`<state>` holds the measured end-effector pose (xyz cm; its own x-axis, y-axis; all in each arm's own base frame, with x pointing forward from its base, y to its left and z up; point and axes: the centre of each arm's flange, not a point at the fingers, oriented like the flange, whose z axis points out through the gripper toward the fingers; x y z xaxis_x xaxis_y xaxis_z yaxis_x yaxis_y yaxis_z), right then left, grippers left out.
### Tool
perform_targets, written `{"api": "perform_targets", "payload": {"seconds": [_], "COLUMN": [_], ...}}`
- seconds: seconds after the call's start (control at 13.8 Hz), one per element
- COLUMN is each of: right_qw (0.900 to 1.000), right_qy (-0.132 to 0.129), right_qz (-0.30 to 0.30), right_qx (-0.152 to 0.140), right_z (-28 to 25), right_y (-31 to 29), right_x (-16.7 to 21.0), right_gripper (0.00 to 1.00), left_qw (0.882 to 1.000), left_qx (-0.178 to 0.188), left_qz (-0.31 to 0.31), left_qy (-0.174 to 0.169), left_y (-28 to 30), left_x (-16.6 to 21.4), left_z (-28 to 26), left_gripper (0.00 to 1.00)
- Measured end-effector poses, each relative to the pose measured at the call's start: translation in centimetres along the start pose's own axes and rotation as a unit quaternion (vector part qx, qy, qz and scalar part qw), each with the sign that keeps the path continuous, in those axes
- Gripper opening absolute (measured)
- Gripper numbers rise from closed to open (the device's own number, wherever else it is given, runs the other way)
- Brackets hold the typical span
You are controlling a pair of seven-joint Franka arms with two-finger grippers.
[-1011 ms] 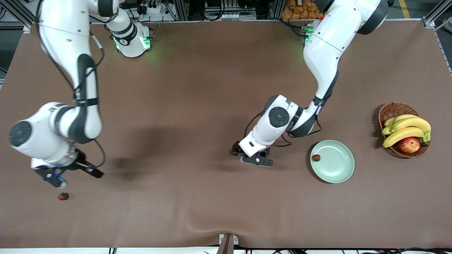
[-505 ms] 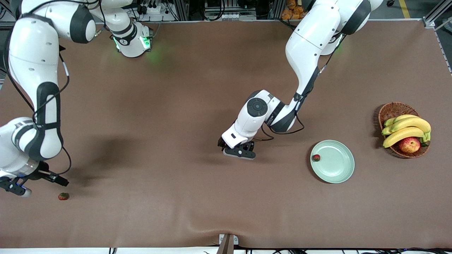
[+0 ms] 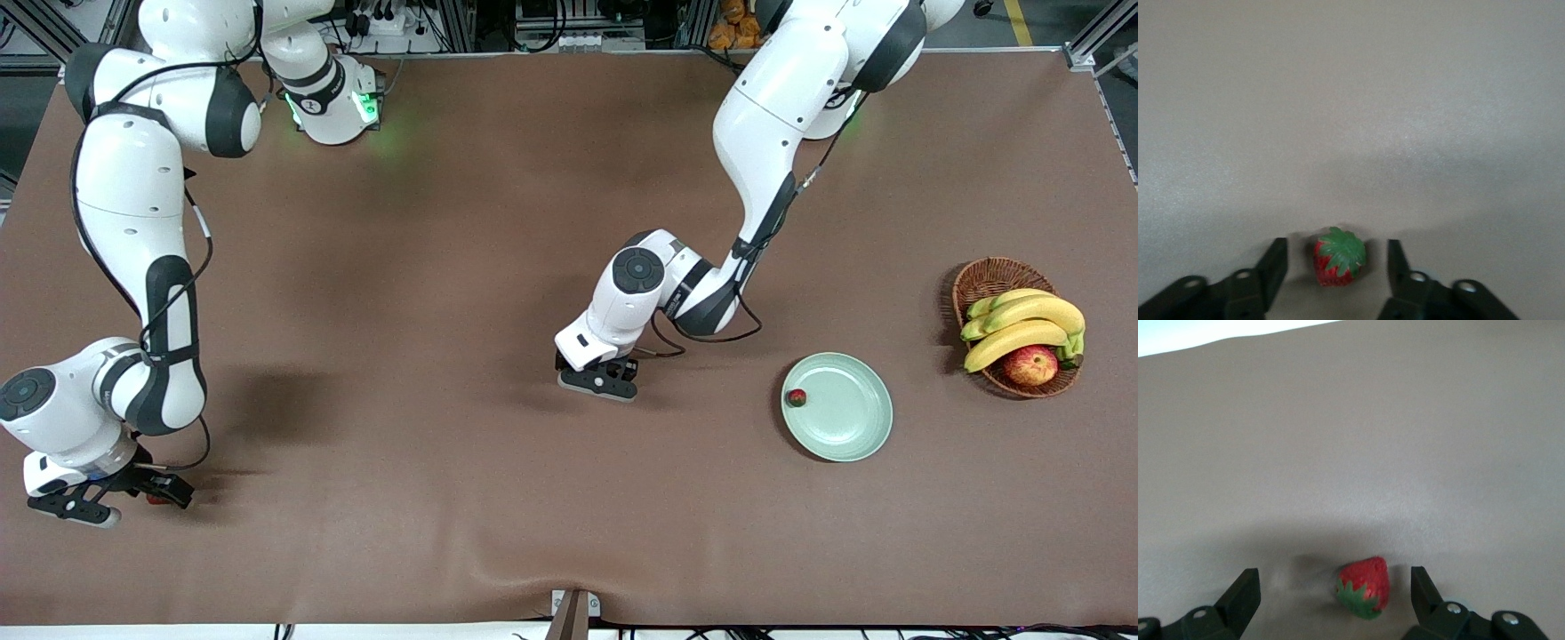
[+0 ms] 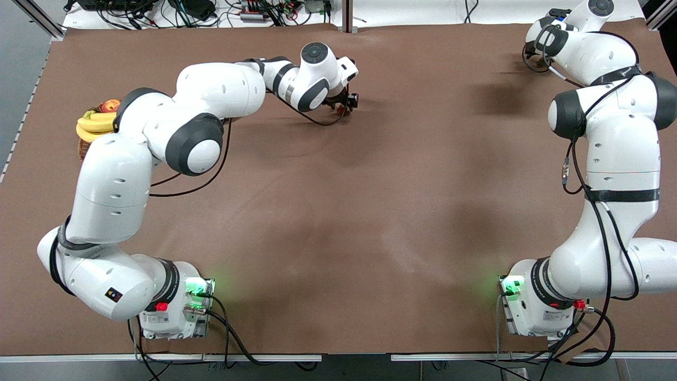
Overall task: Collect all strawberries into plate
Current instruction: 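Put the left gripper's strawberry on the plate while the right gripper lifts another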
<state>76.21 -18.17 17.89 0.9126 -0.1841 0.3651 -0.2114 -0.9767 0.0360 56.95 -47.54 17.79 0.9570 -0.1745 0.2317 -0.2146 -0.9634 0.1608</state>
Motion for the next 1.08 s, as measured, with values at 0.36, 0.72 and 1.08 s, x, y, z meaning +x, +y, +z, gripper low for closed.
{"api": "perform_targets", "payload": {"seconds": [0.36,0.72,1.08], "right_qw": [1.000,1.000,1.000], "right_qy": [0.004,0.008,0.004], "right_qz": [-0.010,-0.012,-0.011], "right_qx": [-0.005,-0.003,-0.004], "right_z": [0.4,0.1,0.4], "right_y": [0.8,0.5,0.7], "right_x": [-0.1,0.3,-0.1], "right_gripper": [1.00,0.83,0.83], "left_qw": [1.000,1.000,0.999], "left_qx": [0.001,0.004,0.042], "left_qz": [0.000,-0.008,0.020], "left_qy": [0.000,0.009,-0.016], "left_y": [0.0,-1.1,-8.9], "left_x": [0.0,1.6,5.3], "left_z": [0.1,-1.1,-5.4], "left_gripper": [0.36,0.31,0.31]}}
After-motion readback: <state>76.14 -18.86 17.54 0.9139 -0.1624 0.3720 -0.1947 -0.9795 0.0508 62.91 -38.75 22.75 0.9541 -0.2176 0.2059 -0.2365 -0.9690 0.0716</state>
